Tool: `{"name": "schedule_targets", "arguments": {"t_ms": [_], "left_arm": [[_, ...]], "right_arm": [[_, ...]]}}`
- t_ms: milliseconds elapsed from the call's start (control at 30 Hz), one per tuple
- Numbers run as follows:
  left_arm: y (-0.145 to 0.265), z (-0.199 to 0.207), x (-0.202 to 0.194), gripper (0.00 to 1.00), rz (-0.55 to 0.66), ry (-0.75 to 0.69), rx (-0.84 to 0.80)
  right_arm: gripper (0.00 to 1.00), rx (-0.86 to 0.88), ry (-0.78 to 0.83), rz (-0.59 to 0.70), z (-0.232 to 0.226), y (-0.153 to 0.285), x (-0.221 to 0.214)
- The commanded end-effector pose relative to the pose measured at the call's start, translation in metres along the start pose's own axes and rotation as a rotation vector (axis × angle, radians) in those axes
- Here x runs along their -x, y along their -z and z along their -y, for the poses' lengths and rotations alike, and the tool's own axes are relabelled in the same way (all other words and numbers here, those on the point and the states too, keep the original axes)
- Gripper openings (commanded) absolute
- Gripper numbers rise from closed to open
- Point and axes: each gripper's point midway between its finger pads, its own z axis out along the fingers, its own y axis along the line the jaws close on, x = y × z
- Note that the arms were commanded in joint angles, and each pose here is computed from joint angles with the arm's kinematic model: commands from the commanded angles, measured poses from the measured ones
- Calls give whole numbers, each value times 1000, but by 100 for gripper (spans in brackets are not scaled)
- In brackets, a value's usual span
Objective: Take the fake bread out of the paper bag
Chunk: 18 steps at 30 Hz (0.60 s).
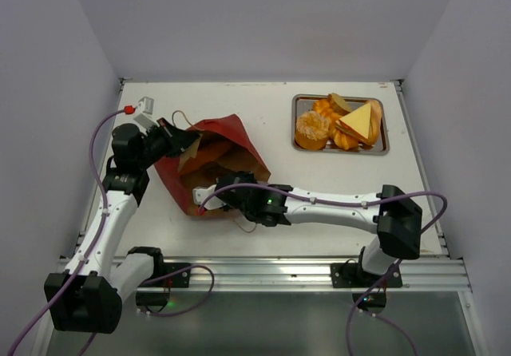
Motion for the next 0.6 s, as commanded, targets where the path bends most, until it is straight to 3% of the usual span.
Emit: {"name": "schedule_targets", "arguments": {"t_ms": [0, 567], "left_arm": [[3, 23, 23, 0, 74, -8, -50], [9, 32, 26, 0, 73, -39, -67]], "right_arm": [[38, -137, 42, -20, 34, -3, 14], [44, -107, 92, -62, 22, -36, 24]]}}
